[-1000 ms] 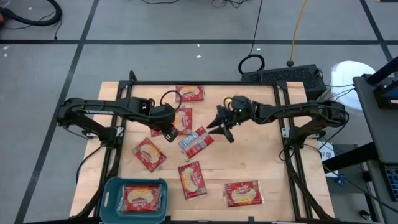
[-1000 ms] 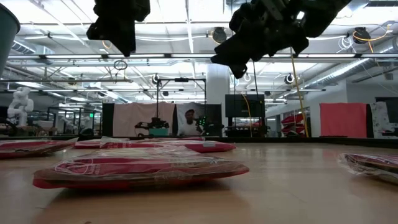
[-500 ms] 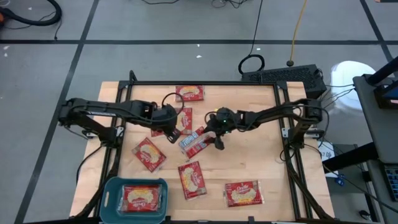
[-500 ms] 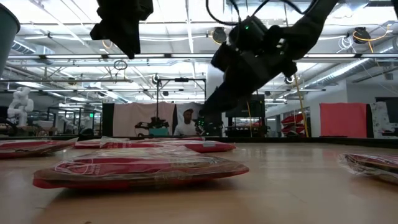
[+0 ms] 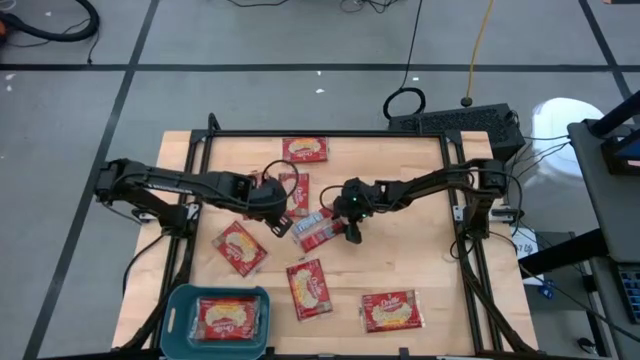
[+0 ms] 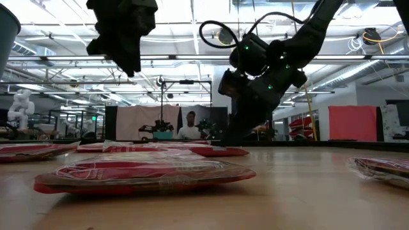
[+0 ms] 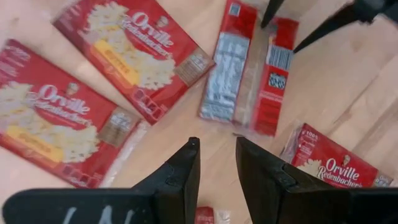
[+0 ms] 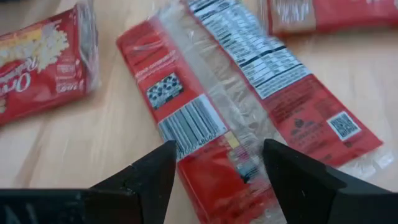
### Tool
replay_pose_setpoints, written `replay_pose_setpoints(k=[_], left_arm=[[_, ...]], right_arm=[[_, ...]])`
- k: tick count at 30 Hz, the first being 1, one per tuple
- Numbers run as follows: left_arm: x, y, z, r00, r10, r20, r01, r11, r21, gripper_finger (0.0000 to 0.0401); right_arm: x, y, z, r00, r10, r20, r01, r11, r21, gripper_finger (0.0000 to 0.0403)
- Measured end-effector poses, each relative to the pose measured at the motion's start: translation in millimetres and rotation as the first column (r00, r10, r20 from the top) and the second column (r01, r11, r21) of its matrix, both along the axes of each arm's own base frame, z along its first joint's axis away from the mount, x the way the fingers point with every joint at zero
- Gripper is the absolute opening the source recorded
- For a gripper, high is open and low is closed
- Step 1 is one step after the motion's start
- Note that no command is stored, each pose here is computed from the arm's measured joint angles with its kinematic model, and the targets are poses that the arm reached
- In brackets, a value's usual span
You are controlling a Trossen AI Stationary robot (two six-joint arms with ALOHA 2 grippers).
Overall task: Sort popcorn bags into baskets
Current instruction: Put the popcorn sachet into the bin
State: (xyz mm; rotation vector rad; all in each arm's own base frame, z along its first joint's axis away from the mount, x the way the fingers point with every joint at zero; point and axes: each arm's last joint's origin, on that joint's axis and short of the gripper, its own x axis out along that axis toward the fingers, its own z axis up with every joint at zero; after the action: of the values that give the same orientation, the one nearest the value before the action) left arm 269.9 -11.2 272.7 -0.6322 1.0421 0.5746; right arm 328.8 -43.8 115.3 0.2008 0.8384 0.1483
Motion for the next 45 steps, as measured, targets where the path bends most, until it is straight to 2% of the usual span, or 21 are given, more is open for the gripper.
replay_pose_setpoints(k=[8, 15, 18, 22, 24, 29, 33, 38, 45], left_arm=[[2, -3, -9, 1.0, -0.009, 0.021, 0.009, 1.0, -0.004, 0.0106], [1, -2, -10, 1.0, -0.008, 0.017, 0.008, 1.0, 0.017, 0.0106], [1, -2, -10, 1.0, -0.017, 0.014, 0.017, 0.999, 0.034, 0.0106], [1, 0, -10, 0.999, -0.03, 0.013, 0.029, 0.998, 0.059, 0.0106], [2, 3, -9, 1.0, -0.028, 0.012, 0.027, 0.997, 0.07, 0.0106], [3, 8, -9, 0.999, -0.033, 0.019, 0.032, 0.996, 0.083, 0.0106], [10, 8, -5, 0.992, -0.079, 0.096, 0.069, 0.992, 0.102, 0.0106], [20, 7, 1, 0.971, -0.118, 0.208, 0.098, 0.99, 0.104, 0.0106], [23, 4, 4, 0.961, -0.107, 0.255, 0.086, 0.992, 0.092, 0.0106]], right_arm=[[-23, 9, 12, 0.981, 0.001, -0.193, 0.008, 0.999, 0.047, 0.0233], [-58, 27, 44, 0.922, -0.053, -0.385, 0.092, 0.992, 0.085, 0.0233], [-74, 34, 67, 0.922, -0.091, -0.378, 0.118, 0.992, 0.05, 0.0233], [-87, 37, 97, 0.956, -0.124, -0.267, 0.14, 0.989, 0.039, 0.0233], [-91, 37, 108, 0.958, -0.181, -0.224, 0.196, 0.98, 0.046, 0.0233], [-93, 26, 116, 0.924, -0.33, -0.192, 0.352, 0.931, 0.092, 0.0233], [-86, 16, 106, 0.922, -0.321, -0.216, 0.345, 0.935, 0.082, 0.0235], [-70, 1, 77, 0.939, -0.221, -0.264, 0.238, 0.971, 0.031, 0.0254], [-53, -8, 28, 0.911, -0.16, -0.381, 0.175, 0.985, 0.005, 0.0281]])
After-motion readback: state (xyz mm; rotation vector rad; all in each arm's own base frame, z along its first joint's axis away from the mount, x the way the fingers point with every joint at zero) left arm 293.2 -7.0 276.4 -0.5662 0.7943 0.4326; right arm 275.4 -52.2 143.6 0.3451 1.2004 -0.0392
